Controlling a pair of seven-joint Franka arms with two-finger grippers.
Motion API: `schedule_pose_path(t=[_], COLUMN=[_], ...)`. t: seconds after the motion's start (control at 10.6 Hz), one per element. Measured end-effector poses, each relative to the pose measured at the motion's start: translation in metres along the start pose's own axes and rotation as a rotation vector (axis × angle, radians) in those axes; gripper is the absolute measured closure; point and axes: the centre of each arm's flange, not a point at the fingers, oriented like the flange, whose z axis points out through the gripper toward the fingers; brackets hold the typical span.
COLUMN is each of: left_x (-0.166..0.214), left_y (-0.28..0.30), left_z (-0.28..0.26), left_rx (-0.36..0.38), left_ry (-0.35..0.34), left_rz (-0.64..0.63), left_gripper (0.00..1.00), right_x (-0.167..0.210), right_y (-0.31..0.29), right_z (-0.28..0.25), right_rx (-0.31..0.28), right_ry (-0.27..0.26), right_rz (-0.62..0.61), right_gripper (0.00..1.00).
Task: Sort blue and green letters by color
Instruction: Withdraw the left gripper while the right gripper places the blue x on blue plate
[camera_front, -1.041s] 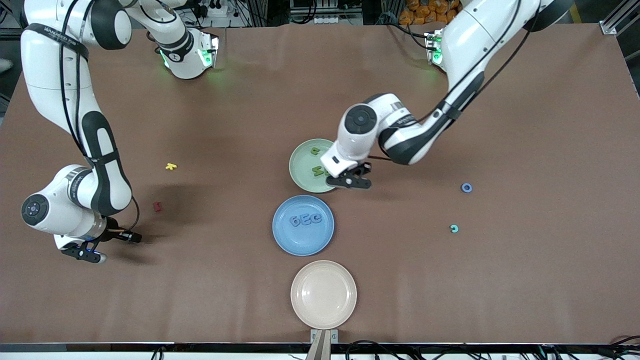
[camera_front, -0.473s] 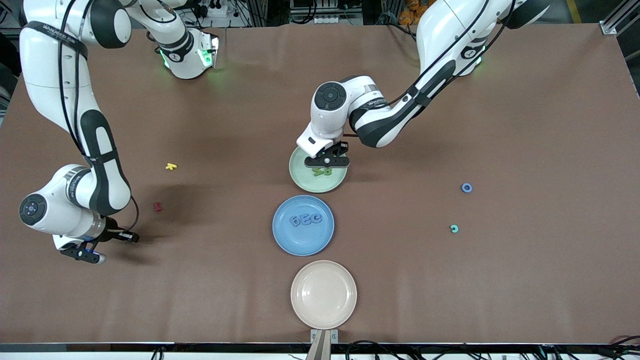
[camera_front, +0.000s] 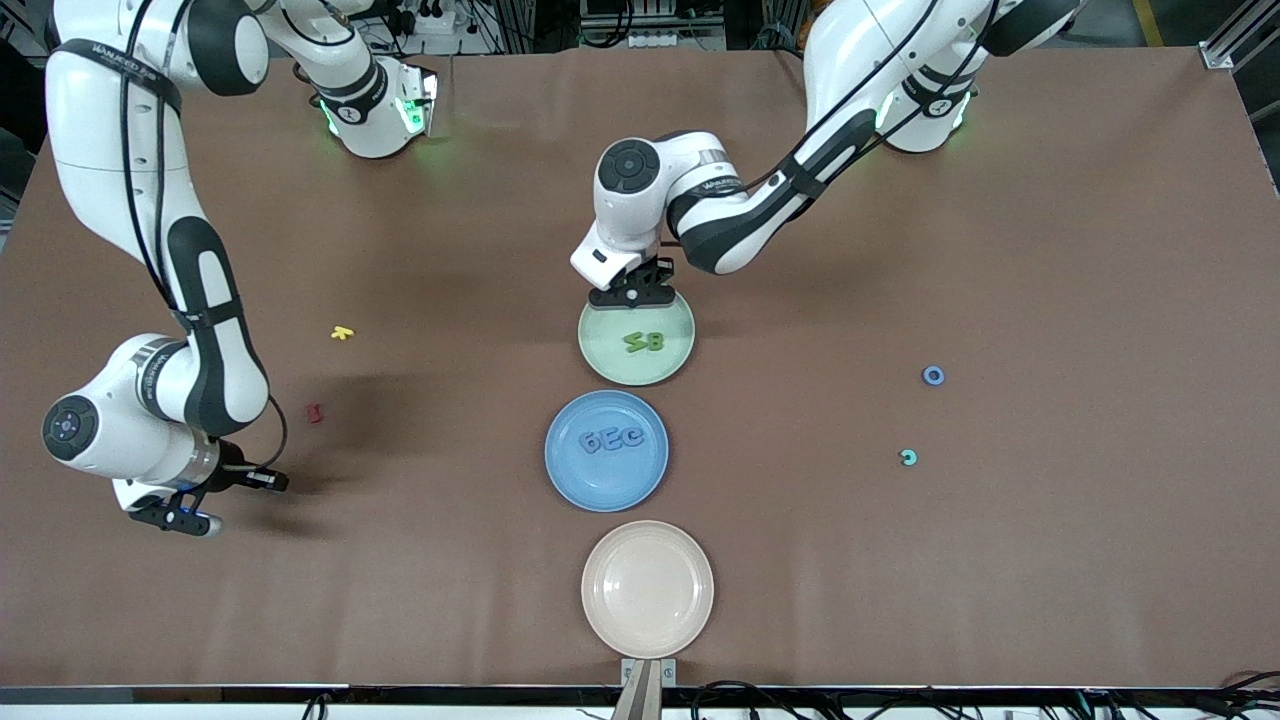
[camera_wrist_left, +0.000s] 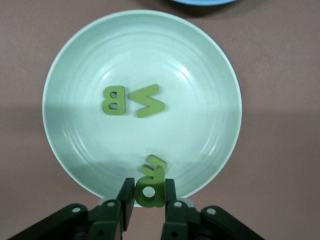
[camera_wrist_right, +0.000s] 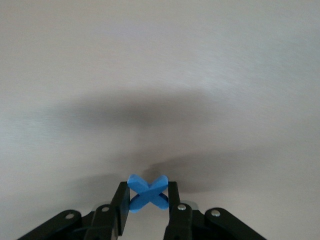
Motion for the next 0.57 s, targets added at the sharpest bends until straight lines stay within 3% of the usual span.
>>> schedule_pose_path(t=[0.47,0.57], left_x=[0.051,0.073], left_y=[-0.02,-0.03], left_z=[-0.016,-0.035], left_rx=[-0.016,-0.03], left_ry=[0.044,0.068], left_rz=[-0.055,-0.067], left_gripper=[0.05,0.0], right_x=[-0.001,-0.007], right_y=[-0.087,-0.117], right_z=[-0.013,-0.014], right_rx=[0.022,0.064], right_ry=[0.033,0.034], right_rz=[-0.11,-0.111], right_gripper=[0.65,0.65])
